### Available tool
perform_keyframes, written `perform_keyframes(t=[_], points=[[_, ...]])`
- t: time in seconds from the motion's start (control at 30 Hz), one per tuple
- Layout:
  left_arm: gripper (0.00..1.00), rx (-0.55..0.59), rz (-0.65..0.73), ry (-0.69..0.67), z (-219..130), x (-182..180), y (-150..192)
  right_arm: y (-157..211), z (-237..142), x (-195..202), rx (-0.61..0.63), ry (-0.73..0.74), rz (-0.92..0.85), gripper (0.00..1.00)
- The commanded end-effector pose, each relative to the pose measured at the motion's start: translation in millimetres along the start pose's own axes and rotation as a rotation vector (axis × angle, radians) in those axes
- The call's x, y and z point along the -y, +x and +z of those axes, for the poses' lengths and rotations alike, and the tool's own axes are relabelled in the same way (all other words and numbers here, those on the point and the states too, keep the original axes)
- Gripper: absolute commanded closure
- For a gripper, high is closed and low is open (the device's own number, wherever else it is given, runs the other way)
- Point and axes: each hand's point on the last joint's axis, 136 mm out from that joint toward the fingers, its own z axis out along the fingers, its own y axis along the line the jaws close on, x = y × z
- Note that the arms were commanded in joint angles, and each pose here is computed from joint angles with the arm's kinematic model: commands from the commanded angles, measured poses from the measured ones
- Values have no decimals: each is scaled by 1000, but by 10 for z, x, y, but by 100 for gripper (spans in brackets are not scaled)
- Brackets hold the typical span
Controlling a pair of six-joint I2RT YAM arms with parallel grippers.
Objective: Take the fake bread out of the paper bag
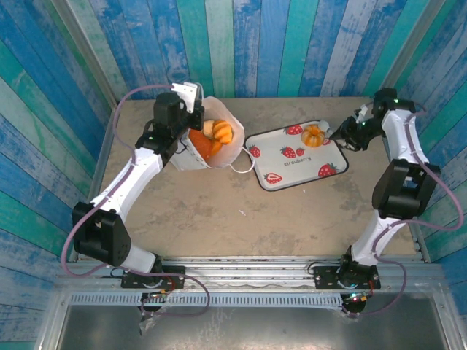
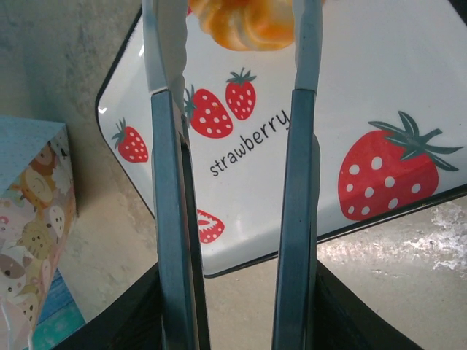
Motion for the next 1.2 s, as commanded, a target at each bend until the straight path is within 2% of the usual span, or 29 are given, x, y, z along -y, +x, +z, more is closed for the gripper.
perform_keyframes(t=[0.0,0.2,0.37,0.63,0.93,1.17], points=[[98,121,19,-3,-114,18,-365,78,-185,-71,38,-14,-12,56],[98,114,23,-11,-115,4,-347,318,-458,-353,74,-97,-67,58],[98,103,22,-7,-86,10,-315,639,-657,-798,87,-146,-192,58],[98,85,24,0,-49,21,-262,1212,-771,-1584,65,-204,-404,58],[99,45,30,-10,32,0,-157,1727,-668,-2168,-20,-222,-596,58],[99,40,27,-12,60,-4,-139,2003,-432,-2376,-114,-173,-702,58]])
